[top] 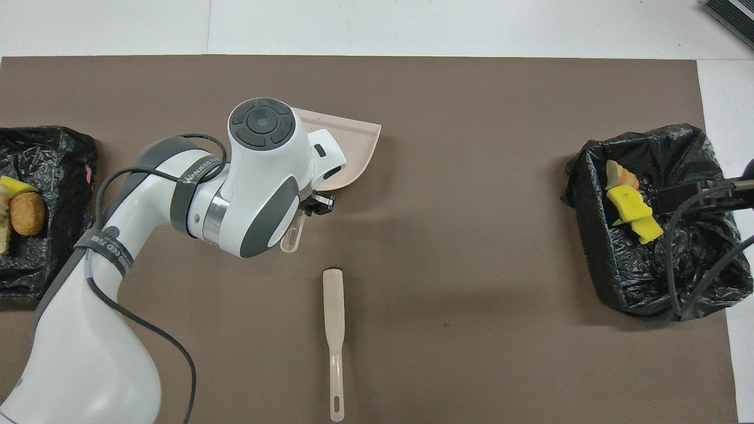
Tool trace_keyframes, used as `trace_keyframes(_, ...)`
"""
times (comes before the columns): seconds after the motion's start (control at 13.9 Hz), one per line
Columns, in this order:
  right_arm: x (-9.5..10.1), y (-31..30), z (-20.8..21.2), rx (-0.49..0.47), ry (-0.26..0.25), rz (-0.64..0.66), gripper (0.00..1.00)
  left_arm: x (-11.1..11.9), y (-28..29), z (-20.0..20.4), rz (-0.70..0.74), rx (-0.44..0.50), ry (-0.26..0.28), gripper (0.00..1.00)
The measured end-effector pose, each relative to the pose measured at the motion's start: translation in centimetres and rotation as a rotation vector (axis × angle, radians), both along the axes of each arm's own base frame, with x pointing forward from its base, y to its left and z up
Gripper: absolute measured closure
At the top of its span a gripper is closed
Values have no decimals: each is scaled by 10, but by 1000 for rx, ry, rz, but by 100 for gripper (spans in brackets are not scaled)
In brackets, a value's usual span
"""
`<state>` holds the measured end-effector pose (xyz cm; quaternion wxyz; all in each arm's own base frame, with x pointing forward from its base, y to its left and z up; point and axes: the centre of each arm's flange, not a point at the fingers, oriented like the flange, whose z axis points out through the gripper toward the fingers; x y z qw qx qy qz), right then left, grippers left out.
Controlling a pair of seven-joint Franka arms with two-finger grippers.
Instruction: Sweep and dump trash in bin
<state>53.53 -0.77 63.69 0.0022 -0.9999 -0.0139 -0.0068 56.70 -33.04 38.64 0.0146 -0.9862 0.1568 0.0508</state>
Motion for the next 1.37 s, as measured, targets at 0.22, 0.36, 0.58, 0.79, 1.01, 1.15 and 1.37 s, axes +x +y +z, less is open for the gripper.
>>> trace_keyframes(0.22,0,0,0,0,0,0,0,-5,-41,-32,69,21,14,68)
trace_keyframes(0.36,0,0,0,0,0,0,0,-6,-60,-43,98,31,18,68)
trace_keyframes(0.58,0,0,0,0,0,0,0,-2,-60,-38,124,29,7,59)
trace_keyframes(0.79,0,0,0,0,0,0,0,9,-51,-22,148,19,-23,27)
trace_keyframes(1.01,0,0,0,0,0,0,0,34,-5,38,200,-18,-97,0)
trace_keyframes(1.15,0,0,0,0,0,0,0,42,36,79,193,-37,-128,0)
trace_keyframes(1.37,0,0,0,0,0,0,0,35,103,135,144,-50,-158,0)
